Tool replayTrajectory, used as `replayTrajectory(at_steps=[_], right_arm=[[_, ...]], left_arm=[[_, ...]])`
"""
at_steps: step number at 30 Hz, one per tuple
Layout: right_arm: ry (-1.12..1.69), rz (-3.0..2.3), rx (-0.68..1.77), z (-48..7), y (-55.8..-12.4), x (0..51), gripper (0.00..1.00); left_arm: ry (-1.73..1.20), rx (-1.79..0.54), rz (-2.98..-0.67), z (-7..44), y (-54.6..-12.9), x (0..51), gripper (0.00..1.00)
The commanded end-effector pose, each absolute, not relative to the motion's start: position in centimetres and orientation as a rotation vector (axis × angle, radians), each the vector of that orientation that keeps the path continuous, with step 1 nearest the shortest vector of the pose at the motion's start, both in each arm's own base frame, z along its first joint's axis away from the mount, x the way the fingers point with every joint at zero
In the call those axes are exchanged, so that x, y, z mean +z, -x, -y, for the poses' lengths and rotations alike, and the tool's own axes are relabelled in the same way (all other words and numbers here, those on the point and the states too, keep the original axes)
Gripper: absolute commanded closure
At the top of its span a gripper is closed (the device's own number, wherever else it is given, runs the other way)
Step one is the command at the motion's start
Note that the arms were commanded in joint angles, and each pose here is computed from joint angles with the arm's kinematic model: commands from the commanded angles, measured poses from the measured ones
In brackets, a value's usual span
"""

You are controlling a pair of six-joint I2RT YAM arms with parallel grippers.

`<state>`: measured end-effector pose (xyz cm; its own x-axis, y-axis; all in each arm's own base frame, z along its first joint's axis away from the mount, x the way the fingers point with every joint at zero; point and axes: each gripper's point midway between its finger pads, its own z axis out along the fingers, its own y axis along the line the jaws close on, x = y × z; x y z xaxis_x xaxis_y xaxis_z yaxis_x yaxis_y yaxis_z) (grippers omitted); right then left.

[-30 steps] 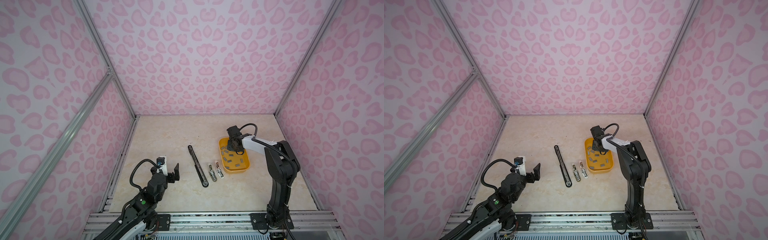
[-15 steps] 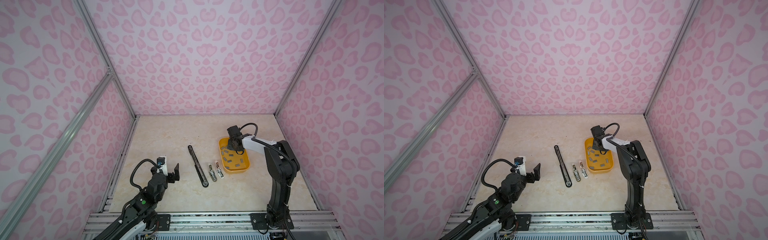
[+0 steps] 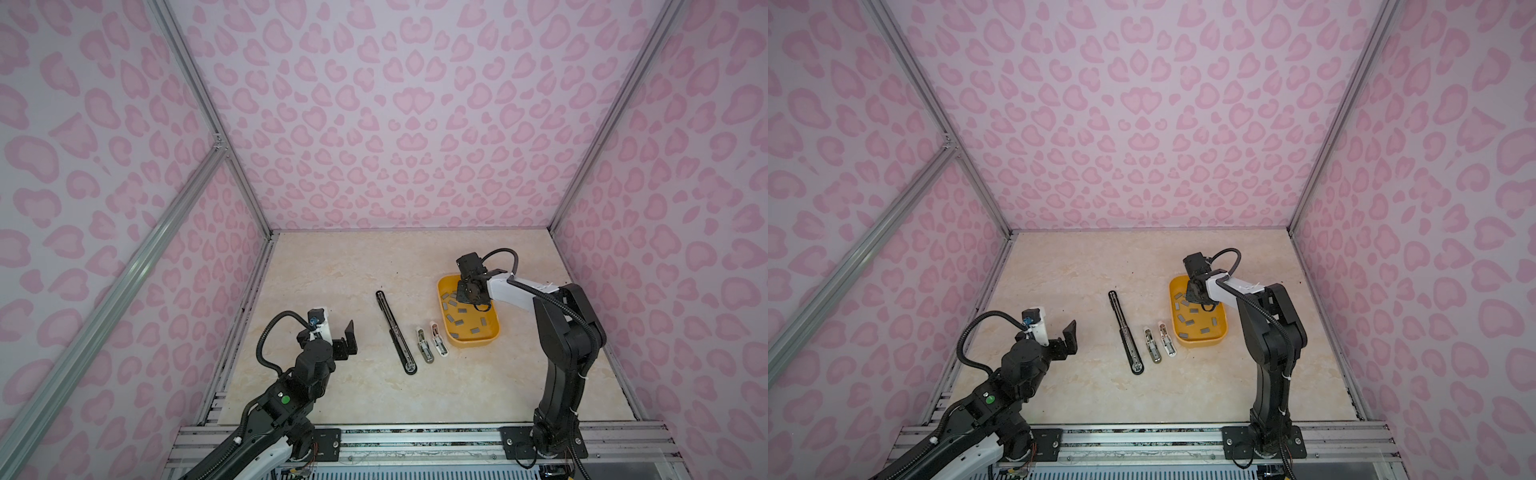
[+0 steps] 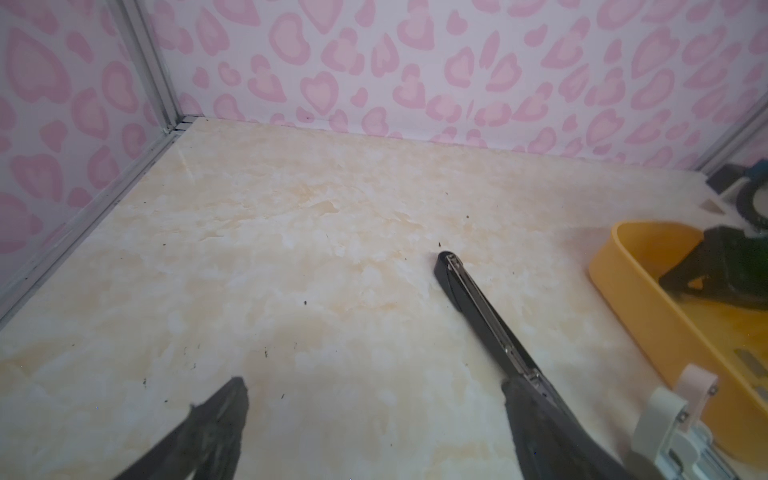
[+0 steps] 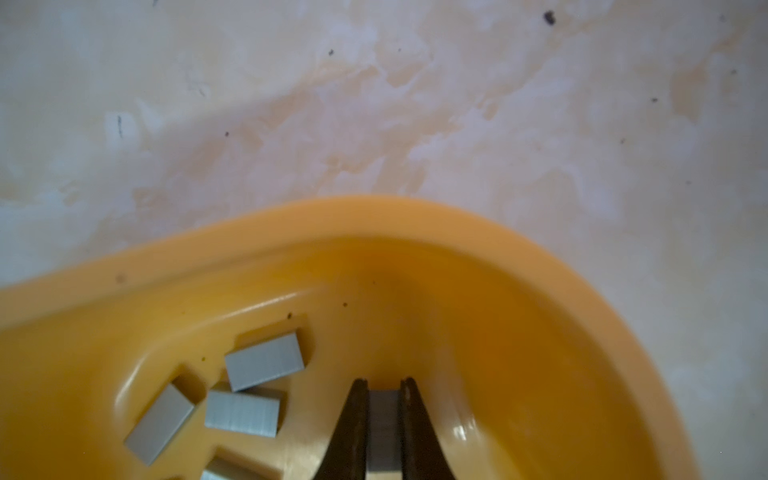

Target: Load the staples into the stapler

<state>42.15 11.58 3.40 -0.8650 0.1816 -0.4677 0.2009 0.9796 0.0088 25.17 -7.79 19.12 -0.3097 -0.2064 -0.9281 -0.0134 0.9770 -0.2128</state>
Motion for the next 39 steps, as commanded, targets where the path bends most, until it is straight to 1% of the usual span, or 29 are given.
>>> replayTrajectory(at_steps=[1,3,7,10,13,19,23,27,31,35,39], right_arm=[[-0.279,-2.606,-0.038,-11.3,-41.7,4.9,0.86],[-0.273,-2.567,-0.003,-11.7,-41.5,6.1,0.87],[-0.212,-2.516,0.036,-13.3,-40.6,7.8,0.88],[-0.159,-2.496,0.042,-14.6,-39.6,8.6,0.89],[-0.126,-2.483,0.071,-15.5,-38.5,9.3,0.9],[-0.111,-2.435,0.086,-15.5,-36.7,10.8,0.9],[-0.088,-2.401,0.065,-15.6,-35.8,12.2,0.91],[-0.061,-2.351,0.098,-16.1,-34.7,14.2,0.91],[-0.013,-2.288,0.133,-16.9,-32.8,16.5,0.91],[0.065,-2.23,0.229,-18.6,-30.6,18.1,0.91],[0.142,-2.178,0.318,-20.6,-28.2,19.5,0.91]], left_arm=[[0.503,-0.271,-1.893,5.6,-24.3,21.4,0.02],[0.593,-0.381,-1.911,6.3,-24.0,23.3,0.02],[0.621,-0.589,-1.996,10.0,-24.5,25.1,0.02],[0.647,-0.618,-2.074,11.4,-24.8,25.8,0.02],[0.636,-0.645,-2.102,12.4,-25.1,26.2,0.02],[0.633,-0.627,-2.056,11.8,-25.3,26.9,0.02],[0.599,-0.616,-2.084,11.8,-24.9,27.3,0.03],[0.614,-0.526,-2.104,10.6,-24.6,25.3,0.02],[0.509,-0.442,-2.066,9.8,-24.9,24.3,0.02],[0.517,-0.321,-1.999,7.8,-25.1,23.0,0.02],[0.515,-0.34,-1.917,7.6,-25.6,21.6,0.02]])
